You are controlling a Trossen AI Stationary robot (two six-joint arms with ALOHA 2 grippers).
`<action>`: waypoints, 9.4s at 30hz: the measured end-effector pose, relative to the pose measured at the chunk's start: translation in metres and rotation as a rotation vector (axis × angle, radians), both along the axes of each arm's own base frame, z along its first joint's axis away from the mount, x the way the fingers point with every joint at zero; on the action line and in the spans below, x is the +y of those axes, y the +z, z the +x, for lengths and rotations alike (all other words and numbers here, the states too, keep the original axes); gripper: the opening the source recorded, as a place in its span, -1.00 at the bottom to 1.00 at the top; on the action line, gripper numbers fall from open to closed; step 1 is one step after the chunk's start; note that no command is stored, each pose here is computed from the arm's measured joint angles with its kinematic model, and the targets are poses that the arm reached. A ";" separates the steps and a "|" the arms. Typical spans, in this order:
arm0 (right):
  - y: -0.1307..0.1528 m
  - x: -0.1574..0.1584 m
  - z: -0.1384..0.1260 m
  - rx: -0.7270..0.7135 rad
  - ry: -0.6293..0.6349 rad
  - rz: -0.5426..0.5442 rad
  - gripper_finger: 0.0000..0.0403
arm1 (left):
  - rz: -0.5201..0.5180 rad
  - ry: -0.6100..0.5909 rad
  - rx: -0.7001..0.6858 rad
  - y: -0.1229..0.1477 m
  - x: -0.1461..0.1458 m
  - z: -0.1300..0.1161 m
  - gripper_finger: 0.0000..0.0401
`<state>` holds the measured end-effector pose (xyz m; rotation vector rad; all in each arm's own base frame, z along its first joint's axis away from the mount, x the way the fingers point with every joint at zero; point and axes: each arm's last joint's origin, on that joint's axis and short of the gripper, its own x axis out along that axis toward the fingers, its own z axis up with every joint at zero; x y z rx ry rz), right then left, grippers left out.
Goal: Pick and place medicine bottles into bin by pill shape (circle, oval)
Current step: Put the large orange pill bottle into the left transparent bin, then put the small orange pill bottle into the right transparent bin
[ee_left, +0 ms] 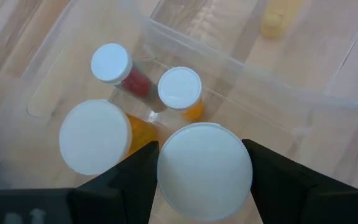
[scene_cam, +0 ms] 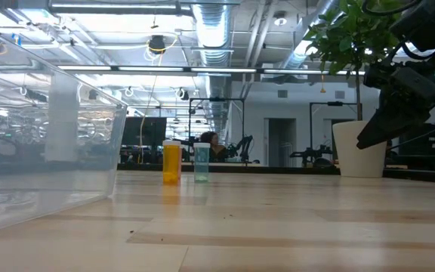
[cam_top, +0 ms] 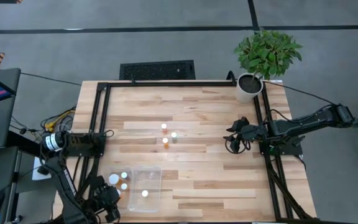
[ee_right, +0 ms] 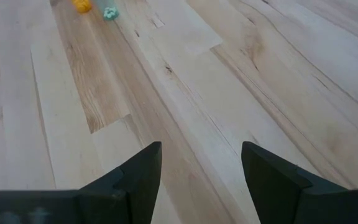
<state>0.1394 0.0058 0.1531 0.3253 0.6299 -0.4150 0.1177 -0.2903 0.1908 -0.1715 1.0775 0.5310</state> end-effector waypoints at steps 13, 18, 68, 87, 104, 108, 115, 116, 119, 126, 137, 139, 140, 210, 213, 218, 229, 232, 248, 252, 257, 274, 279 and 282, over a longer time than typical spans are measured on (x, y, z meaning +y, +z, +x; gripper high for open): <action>0.000 0.000 0.000 0.000 0.002 0.002 0.16 | -0.001 -0.004 0.023 0.000 0.001 0.001 0.23; 0.000 0.000 0.000 0.000 0.002 0.002 0.16 | -0.007 0.011 0.036 0.000 0.002 0.004 0.28; 0.000 0.000 0.000 0.013 0.024 -0.023 0.16 | 0.313 -0.274 0.027 0.085 0.210 0.239 0.29; -0.002 0.000 -0.001 0.032 0.025 -0.029 0.16 | 0.094 -0.292 -0.149 0.018 0.258 0.189 0.29; -0.002 0.000 -0.001 0.031 0.023 -0.028 0.16 | 0.071 -0.286 -0.176 -0.010 0.259 0.180 0.25; -0.002 0.000 -0.001 0.029 0.018 -0.023 0.16 | 0.050 -0.281 -0.199 -0.015 0.259 0.179 0.24; -0.002 0.000 -0.001 0.029 0.018 -0.022 0.16 | 0.041 -0.265 -0.192 -0.019 0.259 0.176 0.24; -0.002 0.000 -0.001 0.029 0.018 -0.022 0.16 | 0.041 -0.265 -0.191 -0.019 0.259 0.176 0.24; -0.002 0.000 -0.001 0.029 0.018 -0.022 0.16 | 0.042 -0.268 -0.191 -0.019 0.259 0.176 0.24; -0.002 0.000 -0.001 0.029 0.018 -0.021 0.16 | 0.049 -0.277 -0.187 -0.019 0.259 0.176 0.24; -0.002 0.000 -0.001 0.024 0.003 -0.002 0.16 | 0.056 -0.289 -0.183 -0.019 0.259 0.176 0.24; -0.002 0.000 -0.002 0.025 0.003 -0.002 0.16 | 0.056 -0.289 -0.183 -0.019 0.259 0.176 0.24; -0.002 0.000 -0.002 0.026 0.003 -0.002 0.16 | 0.056 -0.289 -0.183 -0.019 0.259 0.176 0.24; -0.003 0.000 -0.002 0.040 0.006 -0.001 0.16 | 0.106 -0.332 -0.164 -0.027 0.259 0.182 0.06; -0.003 0.000 -0.003 0.042 0.006 -0.001 0.16 | 0.105 -0.333 -0.163 -0.027 0.259 0.182 -0.08; -0.003 0.000 -0.003 0.042 0.006 -0.001 0.16 | 0.105 -0.332 -0.159 -0.028 0.260 0.182 -0.38; -0.003 0.000 -0.003 0.043 0.006 -0.001 0.16 | 0.111 -0.325 -0.158 -0.027 0.260 0.182 -0.42; -0.003 0.000 -0.003 0.043 0.005 -0.001 0.16 | 0.111 -0.324 -0.154 -0.022 0.260 0.185 -0.39; -0.003 0.000 -0.003 0.044 0.005 -0.001 0.16 | 0.091 -0.405 -0.209 0.073 0.223 0.212 -0.43; -0.003 0.000 -0.003 0.044 0.005 -0.001 0.16 | 0.049 -0.418 -0.213 0.102 0.198 0.205 -0.45; -0.003 0.000 -0.003 0.046 0.009 -0.007 0.16 | -0.028 -0.420 -0.242 0.121 0.160 0.190 -0.44; -0.003 0.000 -0.003 0.039 -0.014 0.015 0.16 | -0.016 -0.360 -0.252 0.114 0.079 0.124 -0.42; -0.003 0.000 -0.003 0.037 -0.014 0.016 0.16 | 0.005 -0.336 -0.279 0.114 0.068 0.110 -0.42; -0.003 0.000 -0.003 0.037 -0.015 0.016 0.16 | 0.012 -0.296 -0.279 0.111 0.066 0.105 -0.42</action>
